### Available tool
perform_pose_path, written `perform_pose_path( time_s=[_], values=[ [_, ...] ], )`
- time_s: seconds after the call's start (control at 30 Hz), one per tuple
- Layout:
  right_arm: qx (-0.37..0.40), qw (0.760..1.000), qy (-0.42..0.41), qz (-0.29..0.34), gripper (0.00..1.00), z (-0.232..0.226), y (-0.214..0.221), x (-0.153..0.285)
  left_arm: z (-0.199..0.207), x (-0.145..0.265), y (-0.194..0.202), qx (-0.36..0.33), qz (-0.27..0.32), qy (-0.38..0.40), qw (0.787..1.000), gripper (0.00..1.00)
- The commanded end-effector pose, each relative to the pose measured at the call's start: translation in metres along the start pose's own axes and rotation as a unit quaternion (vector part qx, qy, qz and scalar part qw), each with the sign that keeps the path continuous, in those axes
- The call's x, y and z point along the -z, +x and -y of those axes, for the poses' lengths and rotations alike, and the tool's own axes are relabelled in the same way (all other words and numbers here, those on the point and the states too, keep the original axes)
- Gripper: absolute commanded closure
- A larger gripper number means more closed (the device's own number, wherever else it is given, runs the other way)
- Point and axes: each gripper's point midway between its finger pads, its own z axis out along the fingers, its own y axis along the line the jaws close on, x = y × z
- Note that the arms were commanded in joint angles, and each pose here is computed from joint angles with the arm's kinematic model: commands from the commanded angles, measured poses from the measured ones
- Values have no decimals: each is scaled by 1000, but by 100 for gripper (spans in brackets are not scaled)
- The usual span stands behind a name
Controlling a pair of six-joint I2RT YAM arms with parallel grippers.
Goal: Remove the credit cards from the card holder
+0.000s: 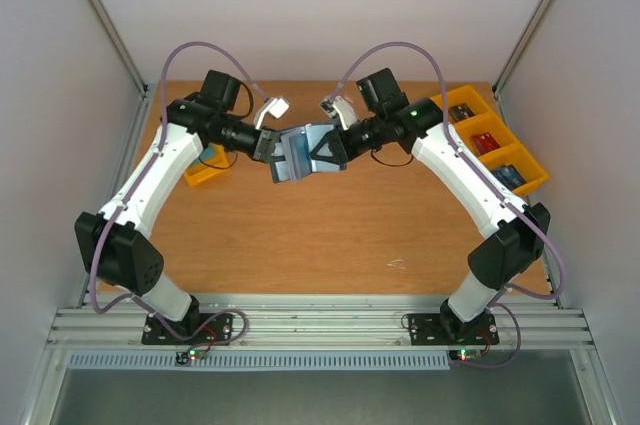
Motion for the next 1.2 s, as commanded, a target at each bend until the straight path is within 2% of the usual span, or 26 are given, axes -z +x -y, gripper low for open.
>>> perform_pose_path(
  time_s=[0.0, 0.07, 0.17, 0.23, 0.43, 0.57, 0.7, 0.9, 1.17],
  values=[
    [17, 1000, 16, 20, 81, -4, -10, 10, 23, 7, -8, -46, 14, 21, 999, 89],
    [16, 999, 19, 21, 86, -3, -10, 13, 22, 9, -9, -51, 15, 15, 998, 77],
    [11, 999, 28, 25, 95, -1, -11, 23, 24, 14, -11, -55, 20, 20, 998, 47],
    [4, 999, 41, 31, 99, 4, -12, 32, 29, 21, -13, -56, 29, 40, 997, 31],
    [6, 996, 85, 17, 99, 15, -7, 46, 51, 29, -3, -75, 35, 106, 991, 1],
    [-2, 995, 94, 26, 99, 14, -14, 48, 37, 13, -3, -66, 25, 81, 994, 1],
    [-3, 985, 170, 13, 99, 22, -21, 38, 27, -10, -3, -41, 3, 56, 998, 1],
    [-49, 970, 240, -3, 99, 32, -26, 27, 13, -13, -16, -39, 11, 12, 999, 1],
    [-69, 978, 195, -1, 99, 3, -37, 6, -16, -10, -27, -24, 26, -74, 997, 1]
  ],
)
